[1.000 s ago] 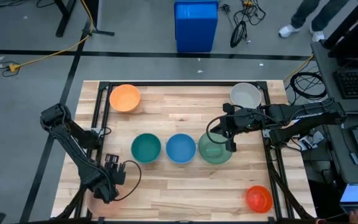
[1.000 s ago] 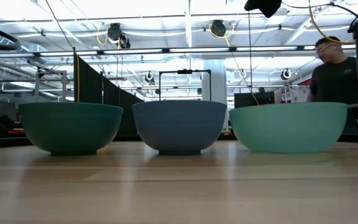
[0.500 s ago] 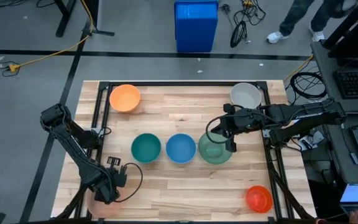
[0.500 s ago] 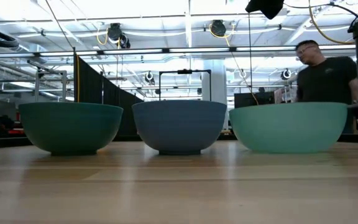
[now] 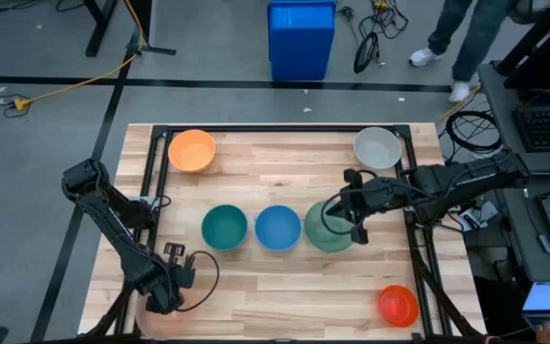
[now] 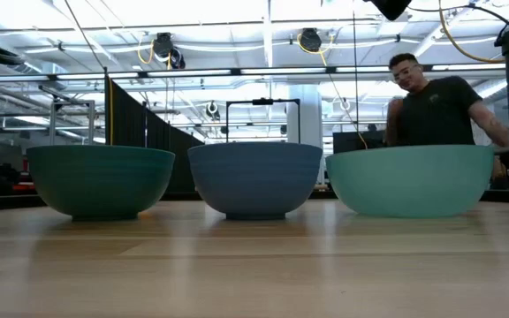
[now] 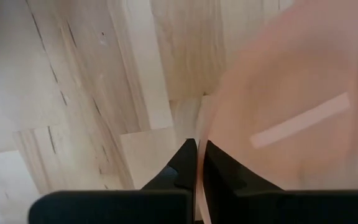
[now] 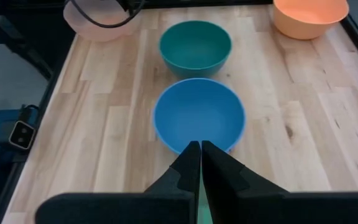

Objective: Nest bowls inside each other
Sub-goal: Stack the pink transparent bowl on top of the blue transparent bowl

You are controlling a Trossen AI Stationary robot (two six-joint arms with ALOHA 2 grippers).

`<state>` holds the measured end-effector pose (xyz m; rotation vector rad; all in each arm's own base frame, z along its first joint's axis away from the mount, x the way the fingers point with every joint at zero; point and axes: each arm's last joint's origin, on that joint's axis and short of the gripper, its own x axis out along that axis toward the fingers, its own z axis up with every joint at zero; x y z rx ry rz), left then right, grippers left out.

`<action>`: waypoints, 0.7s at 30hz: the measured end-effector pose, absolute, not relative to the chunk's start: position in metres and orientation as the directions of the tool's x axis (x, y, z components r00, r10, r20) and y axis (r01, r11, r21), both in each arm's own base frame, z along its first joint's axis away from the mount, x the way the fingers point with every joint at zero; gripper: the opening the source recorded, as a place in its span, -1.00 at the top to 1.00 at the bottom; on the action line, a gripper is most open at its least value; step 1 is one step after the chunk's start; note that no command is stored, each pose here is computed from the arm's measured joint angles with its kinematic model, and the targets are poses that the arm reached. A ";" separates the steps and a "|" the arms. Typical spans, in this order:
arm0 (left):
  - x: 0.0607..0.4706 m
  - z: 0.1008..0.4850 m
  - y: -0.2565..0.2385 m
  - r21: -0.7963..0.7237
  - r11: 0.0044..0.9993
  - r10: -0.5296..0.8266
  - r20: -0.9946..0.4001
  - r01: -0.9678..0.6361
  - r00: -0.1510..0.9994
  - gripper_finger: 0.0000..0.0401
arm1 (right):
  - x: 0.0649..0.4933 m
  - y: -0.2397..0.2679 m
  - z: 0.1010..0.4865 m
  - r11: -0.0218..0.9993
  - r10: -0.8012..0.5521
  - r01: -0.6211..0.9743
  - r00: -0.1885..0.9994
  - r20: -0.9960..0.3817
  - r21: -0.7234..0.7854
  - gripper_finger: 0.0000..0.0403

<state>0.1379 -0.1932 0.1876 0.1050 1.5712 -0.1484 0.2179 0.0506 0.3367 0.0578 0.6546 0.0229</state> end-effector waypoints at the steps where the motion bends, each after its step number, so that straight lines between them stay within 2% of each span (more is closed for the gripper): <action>1: 0.138 0.188 -0.194 -0.032 0.987 -0.031 -0.999 0.157 -0.008 1.00 | 0.218 0.052 0.337 0.998 0.043 -0.007 0.793 -0.608 0.061 1.00; 13: 0.140 0.205 -0.196 -0.017 0.990 -0.015 -1.000 0.139 -0.015 1.00 | 0.214 0.062 0.336 0.996 0.078 -0.029 0.783 -0.617 0.089 1.00; 21: 0.145 0.225 -0.201 -0.014 0.990 -0.018 -1.000 0.142 0.022 1.00 | 0.201 0.074 0.326 0.985 0.100 0.036 0.690 -0.716 0.172 1.00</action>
